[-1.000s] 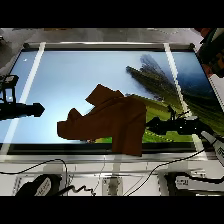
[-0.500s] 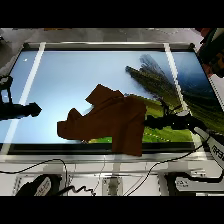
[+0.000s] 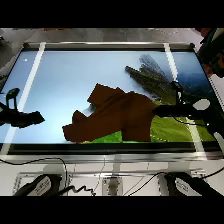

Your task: Fold the clothes and pants, and hang the long-sleeved shirts on hangers.

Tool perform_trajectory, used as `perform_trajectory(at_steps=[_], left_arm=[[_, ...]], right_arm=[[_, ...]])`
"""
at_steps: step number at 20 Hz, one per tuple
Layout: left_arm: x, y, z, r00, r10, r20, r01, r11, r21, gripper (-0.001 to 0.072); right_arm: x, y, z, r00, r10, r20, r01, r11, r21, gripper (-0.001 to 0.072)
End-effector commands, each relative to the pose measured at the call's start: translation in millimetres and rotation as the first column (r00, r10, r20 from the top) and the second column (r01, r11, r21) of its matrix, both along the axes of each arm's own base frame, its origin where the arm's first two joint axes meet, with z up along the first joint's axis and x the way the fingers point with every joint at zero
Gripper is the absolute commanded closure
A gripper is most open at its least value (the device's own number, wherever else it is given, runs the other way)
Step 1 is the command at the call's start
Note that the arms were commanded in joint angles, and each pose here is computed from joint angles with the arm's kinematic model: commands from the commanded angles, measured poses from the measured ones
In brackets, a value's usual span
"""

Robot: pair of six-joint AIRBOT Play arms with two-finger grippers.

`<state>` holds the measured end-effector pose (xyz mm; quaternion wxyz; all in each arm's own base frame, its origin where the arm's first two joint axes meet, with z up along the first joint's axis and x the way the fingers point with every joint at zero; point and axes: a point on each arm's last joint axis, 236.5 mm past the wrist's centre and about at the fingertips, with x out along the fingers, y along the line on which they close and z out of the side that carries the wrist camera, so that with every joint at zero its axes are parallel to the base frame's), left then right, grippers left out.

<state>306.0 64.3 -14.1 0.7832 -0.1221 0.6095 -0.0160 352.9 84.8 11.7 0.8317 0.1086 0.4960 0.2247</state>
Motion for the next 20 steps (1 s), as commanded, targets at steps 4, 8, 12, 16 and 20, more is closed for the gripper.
perform_trajectory(at_steps=[4, 8, 12, 16, 20], left_arm=[[6.2, -68.0, -63.3, 0.989, -0.085, -0.119, 0.034, 0.925, -0.379, 0.0178], [11.1, -76.3, -92.3, 0.985, -0.108, -0.135, 0.038, 0.897, -0.440, 0.0227], [6.8, -81.2, -108.8, 0.977, -0.142, -0.159, 0.056, 0.890, -0.452, 0.0228], [2.1, -99.1, -113.5, 0.962, -0.210, -0.172, 0.113, 0.886, -0.449, 0.0437], [-25.7, -93.0, -121.4, 0.913, -0.322, -0.251, 0.205, 0.893, -0.401, 0.0448]], right_arm=[[-1.8, -4.6, 16.6, 0.999, -0.012, 0.037, 0.013, 1.000, -0.026, 0.0696], [-1.8, -4.5, 16.8, 0.999, -0.012, 0.037, 0.013, 1.000, -0.025, 0.0697], [-1.6, -4.4, 17.0, 0.999, -0.013, 0.038, 0.014, 1.000, -0.024, 0.0696], [-1.5, -4.4, 17.0, 0.999, -0.013, 0.038, 0.014, 1.000, -0.024, 0.0696], [-0.9, -1.5, 19.6, 0.999, -0.017, 0.040, 0.017, 1.000, -0.006, 0.0696]])
